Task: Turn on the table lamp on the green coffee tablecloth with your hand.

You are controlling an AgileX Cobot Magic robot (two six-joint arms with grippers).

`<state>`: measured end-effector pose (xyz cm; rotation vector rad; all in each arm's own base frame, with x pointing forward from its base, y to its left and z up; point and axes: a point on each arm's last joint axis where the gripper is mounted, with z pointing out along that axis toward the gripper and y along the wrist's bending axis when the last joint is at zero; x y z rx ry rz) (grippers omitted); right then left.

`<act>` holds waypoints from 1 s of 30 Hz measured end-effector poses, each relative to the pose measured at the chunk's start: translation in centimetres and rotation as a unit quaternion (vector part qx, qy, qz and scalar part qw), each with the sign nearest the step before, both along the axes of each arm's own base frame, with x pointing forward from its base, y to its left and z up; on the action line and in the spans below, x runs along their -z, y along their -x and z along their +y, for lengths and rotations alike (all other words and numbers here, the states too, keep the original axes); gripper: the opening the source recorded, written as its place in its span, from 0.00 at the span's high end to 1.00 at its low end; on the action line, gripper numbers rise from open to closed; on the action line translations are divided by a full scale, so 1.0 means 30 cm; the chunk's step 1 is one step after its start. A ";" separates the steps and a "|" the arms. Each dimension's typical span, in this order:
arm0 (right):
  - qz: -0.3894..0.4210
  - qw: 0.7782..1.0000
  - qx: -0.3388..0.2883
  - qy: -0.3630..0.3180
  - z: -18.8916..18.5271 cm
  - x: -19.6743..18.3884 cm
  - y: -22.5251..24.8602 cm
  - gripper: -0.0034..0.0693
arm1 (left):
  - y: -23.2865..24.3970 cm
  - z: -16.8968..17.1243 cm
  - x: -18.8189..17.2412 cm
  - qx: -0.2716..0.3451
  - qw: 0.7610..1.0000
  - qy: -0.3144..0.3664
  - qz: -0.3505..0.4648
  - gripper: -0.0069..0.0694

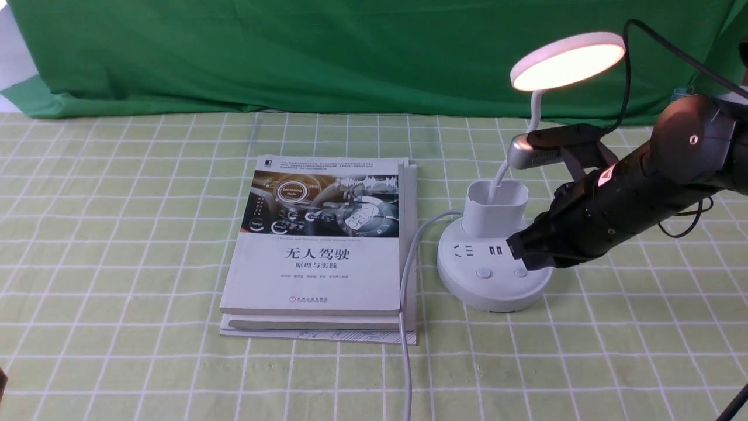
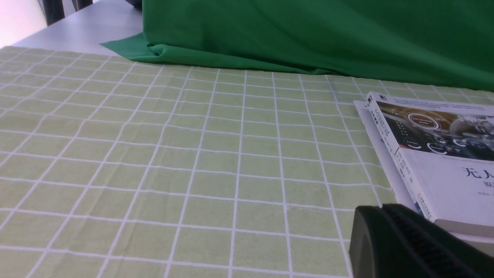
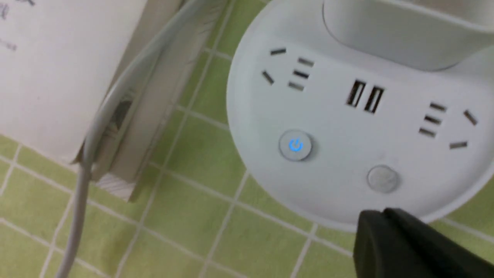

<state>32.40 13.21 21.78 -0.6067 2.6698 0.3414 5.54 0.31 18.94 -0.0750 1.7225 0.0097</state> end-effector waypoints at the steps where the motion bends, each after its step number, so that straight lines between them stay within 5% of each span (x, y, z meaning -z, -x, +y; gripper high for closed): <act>1: 0.002 1.000 -0.001 0.000 -0.003 -0.007 0.009 0.90 | 0.000 0.000 0.000 0.000 1.000 0.000 0.000 0.91; 19: 0.007 0.998 0.037 -0.045 -0.148 -0.153 0.535 0.90 | 0.000 0.000 0.000 0.000 1.000 0.000 0.000 0.91; 30: -0.152 0.983 0.038 -0.091 -0.224 -0.295 0.686 0.90 | 0.000 0.000 0.000 0.000 1.000 0.000 0.000 0.91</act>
